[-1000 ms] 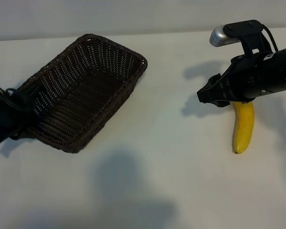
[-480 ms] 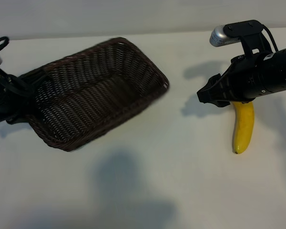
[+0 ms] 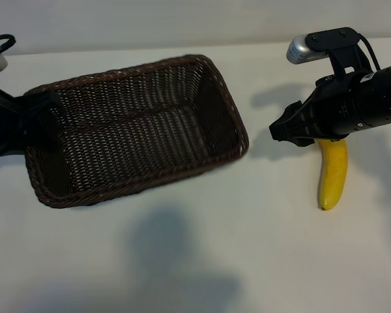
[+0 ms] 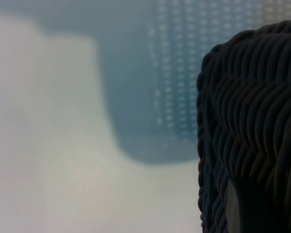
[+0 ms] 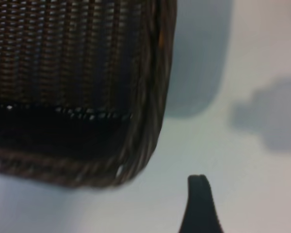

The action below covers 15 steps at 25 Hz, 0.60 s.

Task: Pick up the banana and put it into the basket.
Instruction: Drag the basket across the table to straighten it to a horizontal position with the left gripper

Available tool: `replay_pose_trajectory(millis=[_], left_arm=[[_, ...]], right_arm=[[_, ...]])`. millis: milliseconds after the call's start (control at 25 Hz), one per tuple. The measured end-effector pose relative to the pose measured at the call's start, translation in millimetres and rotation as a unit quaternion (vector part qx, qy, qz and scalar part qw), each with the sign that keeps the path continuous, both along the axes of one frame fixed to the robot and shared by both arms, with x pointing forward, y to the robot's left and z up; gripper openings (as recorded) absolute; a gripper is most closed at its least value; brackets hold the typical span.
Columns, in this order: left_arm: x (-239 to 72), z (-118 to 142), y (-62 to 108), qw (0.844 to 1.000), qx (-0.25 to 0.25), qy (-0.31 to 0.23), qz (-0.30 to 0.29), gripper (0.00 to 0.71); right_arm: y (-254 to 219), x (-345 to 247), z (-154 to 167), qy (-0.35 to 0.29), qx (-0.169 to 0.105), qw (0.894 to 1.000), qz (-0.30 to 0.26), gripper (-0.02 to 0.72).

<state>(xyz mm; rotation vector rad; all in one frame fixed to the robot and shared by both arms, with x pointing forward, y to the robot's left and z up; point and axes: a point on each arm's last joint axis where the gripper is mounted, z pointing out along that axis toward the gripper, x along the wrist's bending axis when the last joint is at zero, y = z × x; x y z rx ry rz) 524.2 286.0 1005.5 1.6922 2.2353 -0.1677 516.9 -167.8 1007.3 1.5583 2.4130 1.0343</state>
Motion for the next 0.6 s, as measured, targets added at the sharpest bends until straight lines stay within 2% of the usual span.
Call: replay_pose_trajectory(millis=[240,600], left_arm=[[10.5,-2.5,-1.6,0.998,-0.005,0.023,-0.057,0.160],[29.0,-27.4,-5.7,0.994,-0.003,0.047,-0.101,0.159]], right_arm=[[0.0,0.0,0.0,0.000,0.000,1.000,0.000,0.505],[0.0,0.0,0.0,0.000,0.000,1.000,0.000,0.505]])
